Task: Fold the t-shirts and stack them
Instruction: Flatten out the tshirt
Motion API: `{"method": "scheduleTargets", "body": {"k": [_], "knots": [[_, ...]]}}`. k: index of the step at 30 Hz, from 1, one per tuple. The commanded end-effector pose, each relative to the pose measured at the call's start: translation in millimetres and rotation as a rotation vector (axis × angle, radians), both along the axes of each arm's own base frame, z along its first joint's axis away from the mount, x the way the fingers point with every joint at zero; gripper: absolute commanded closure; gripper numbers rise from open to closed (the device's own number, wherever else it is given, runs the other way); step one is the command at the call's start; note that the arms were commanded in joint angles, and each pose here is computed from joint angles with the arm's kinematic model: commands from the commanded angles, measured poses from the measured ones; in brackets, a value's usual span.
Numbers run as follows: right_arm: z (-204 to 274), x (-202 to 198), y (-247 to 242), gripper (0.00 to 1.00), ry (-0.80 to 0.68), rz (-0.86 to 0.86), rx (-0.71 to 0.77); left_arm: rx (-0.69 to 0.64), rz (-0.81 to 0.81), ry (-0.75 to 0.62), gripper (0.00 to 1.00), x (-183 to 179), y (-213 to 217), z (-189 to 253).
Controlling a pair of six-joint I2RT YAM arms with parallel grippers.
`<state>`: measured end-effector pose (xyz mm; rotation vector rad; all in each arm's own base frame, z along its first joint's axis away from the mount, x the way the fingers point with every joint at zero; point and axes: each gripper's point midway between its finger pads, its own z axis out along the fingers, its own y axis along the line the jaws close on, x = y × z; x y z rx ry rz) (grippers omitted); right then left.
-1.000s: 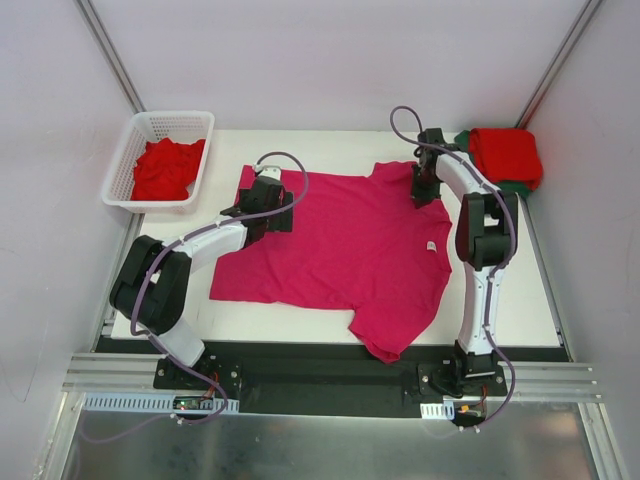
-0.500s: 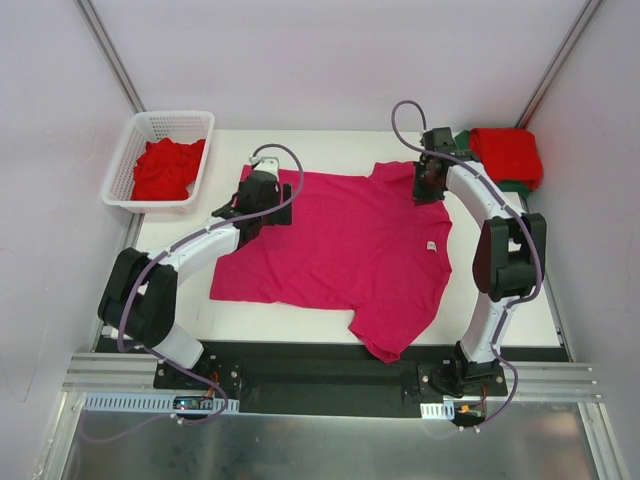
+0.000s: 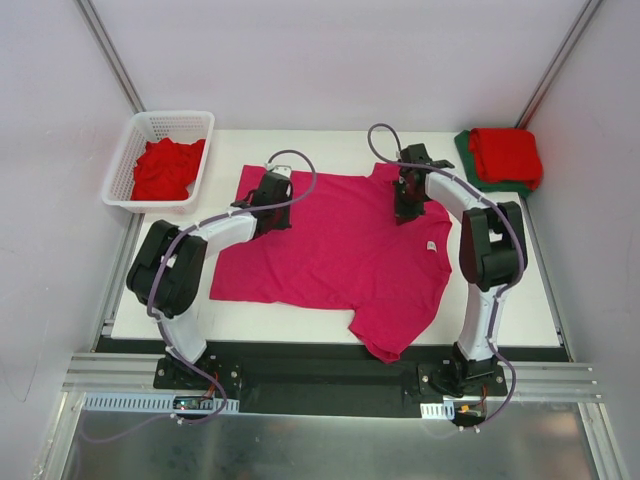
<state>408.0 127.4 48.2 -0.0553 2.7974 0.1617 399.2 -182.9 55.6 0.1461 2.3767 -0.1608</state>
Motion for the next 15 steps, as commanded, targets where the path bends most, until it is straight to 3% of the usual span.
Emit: {"method": "scheduleTargets", "body": {"k": [1, 15], "knots": [[2, 10, 3, 0.98, 0.014, 0.013, 0.001, -0.032, 0.008, 0.022, 1.0, 11, -4, 2], [-10, 25, -2, 0.98, 0.098, 0.033, -0.061, -0.082, 0.037, 0.17, 1.0, 43, 9, -22]]}}
